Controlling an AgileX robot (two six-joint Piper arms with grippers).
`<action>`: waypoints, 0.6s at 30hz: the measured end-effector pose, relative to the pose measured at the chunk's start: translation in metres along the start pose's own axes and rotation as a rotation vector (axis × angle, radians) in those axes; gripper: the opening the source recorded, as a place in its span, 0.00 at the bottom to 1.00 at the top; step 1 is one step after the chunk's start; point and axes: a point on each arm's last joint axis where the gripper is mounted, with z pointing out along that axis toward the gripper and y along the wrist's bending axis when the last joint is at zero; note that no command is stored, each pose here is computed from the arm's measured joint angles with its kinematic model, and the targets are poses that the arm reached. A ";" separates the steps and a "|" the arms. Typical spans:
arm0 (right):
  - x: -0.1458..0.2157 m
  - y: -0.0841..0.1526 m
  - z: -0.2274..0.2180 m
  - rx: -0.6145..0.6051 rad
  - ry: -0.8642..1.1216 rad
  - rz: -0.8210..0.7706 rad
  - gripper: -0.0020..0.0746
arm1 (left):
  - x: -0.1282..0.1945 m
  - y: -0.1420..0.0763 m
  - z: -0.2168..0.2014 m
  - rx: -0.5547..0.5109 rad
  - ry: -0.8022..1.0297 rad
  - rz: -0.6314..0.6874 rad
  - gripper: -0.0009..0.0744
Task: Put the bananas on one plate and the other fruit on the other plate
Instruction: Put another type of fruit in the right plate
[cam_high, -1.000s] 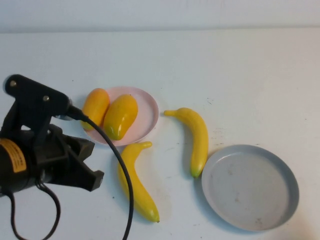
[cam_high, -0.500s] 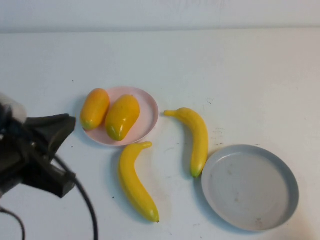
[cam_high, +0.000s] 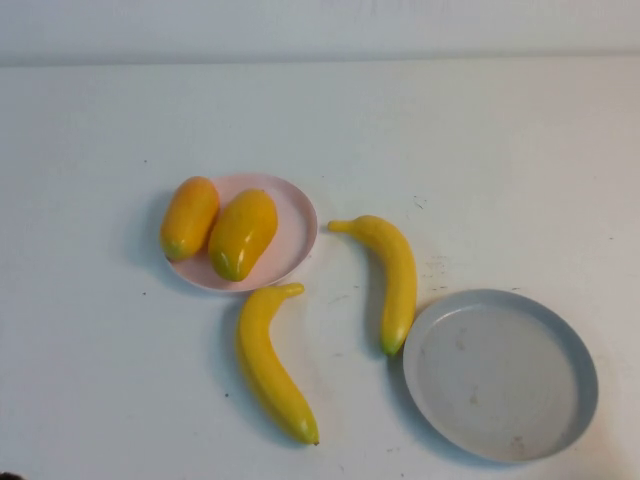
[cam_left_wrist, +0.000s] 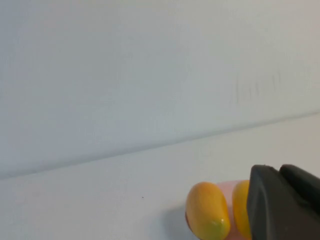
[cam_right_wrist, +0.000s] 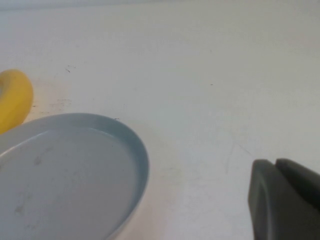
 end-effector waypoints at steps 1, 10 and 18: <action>0.000 0.000 0.000 0.000 0.000 0.000 0.00 | 0.004 0.000 -0.004 -0.015 -0.017 -0.003 0.01; 0.000 0.000 0.000 0.000 0.000 0.000 0.00 | 0.035 -0.003 -0.020 -0.041 -0.042 -0.031 0.01; 0.000 0.000 0.000 0.000 0.002 0.000 0.00 | 0.052 -0.004 -0.021 -0.028 0.133 -0.043 0.01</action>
